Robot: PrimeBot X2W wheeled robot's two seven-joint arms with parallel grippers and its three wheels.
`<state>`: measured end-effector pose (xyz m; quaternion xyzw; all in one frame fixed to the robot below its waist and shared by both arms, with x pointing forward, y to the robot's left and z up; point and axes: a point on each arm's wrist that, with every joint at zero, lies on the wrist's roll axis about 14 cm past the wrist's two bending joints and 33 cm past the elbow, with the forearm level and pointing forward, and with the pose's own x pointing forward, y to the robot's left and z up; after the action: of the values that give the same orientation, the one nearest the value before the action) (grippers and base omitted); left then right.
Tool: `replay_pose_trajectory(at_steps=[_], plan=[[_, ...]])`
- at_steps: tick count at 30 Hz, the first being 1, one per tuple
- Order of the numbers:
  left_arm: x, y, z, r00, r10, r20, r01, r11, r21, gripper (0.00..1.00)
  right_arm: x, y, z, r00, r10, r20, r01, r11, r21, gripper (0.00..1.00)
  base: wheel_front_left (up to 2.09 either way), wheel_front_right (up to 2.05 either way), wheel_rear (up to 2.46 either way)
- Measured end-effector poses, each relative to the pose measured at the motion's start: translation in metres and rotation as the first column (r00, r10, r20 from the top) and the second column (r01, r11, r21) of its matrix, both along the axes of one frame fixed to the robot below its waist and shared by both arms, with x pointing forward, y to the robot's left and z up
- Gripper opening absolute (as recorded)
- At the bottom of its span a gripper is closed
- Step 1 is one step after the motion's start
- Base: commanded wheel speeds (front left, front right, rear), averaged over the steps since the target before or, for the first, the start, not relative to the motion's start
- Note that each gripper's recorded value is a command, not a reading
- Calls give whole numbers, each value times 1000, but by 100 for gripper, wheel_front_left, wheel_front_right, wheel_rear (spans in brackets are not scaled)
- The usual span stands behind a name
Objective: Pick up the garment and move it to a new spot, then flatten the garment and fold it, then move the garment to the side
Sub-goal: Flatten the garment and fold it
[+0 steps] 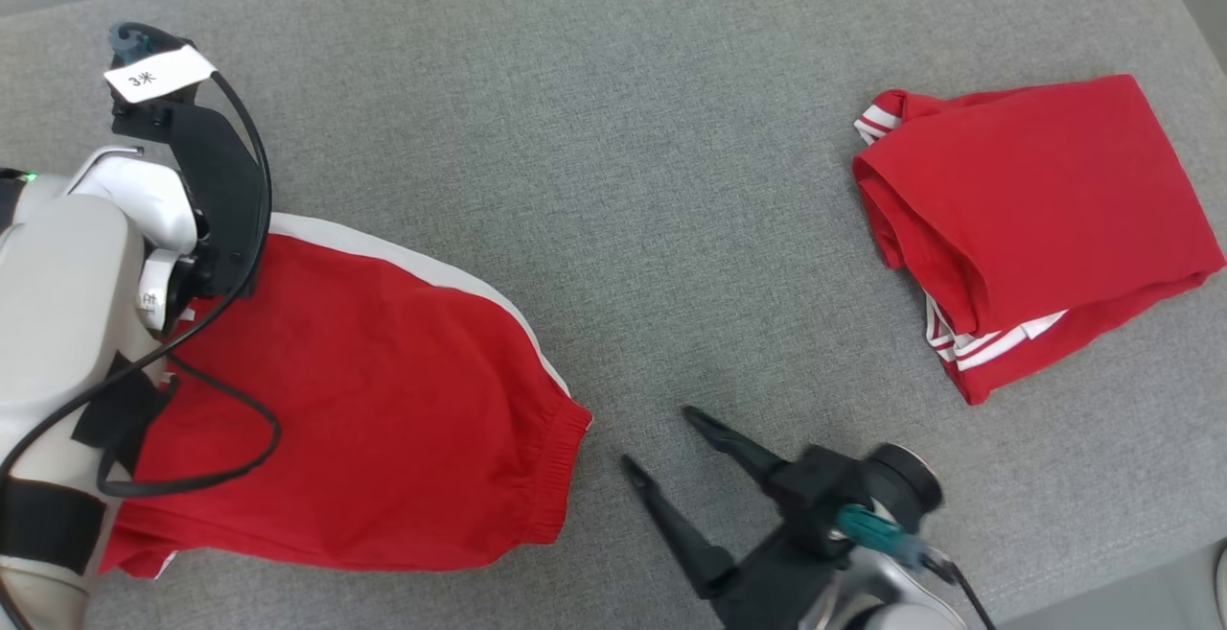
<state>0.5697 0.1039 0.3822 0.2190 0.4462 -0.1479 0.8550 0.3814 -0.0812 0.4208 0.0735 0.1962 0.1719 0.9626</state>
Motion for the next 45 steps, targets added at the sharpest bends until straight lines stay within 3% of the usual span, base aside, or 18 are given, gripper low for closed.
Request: replay_pose_trajectory(at_steps=[6,20,22,25,27,33,35,36,37,45], plan=[[-4,-5,0,1000,0,-4,0,1000,-22,0,9,28,0,990,138,-2,-138,987,-78,100,0,0,0],[-10,-5,-1,1000,16,-2,-16,998,-54,0,19,40,-13,978,205,-39,-208,971,-119,98,0,0,0],[-10,-4,-1,1000,19,1,-19,998,-57,0,21,42,-14,975,217,-41,-220,968,-120,53,0,0,0],[-9,-3,-1,1000,23,5,-22,998,-61,0,26,44,-15,974,225,-38,-228,966,-122,26,0,0,0],[-8,-2,-1,1000,26,7,-26,997,-67,0,31,44,-13,974,223,-28,-225,967,-123,0,0,0,0],[-7,1,-3,999,39,11,-38,996,-75,0,35,44,-15,975,221,-18,-221,968,-116,0,0,0,0],[-7,2,-3,999,43,11,-42,996,-77,0,36,44,-16,975,220,-19,-220,969,-115,5,0,0,0],[-7,2,-4,999,45,9,-44,996,-77,0,36,45,-16,975,220,-18,-221,969,-114,66,0,0,0],[-7,2,-4,999,46,9,-45,996,-78,0,36,45,-16,975,220,-18,-221,969,-113,100,0,0,0],[-7,5,-4,998,54,12,-53,995,-84,0,35,46,-13,972,235,-7,-235,966,-112,100,0,0,0]])
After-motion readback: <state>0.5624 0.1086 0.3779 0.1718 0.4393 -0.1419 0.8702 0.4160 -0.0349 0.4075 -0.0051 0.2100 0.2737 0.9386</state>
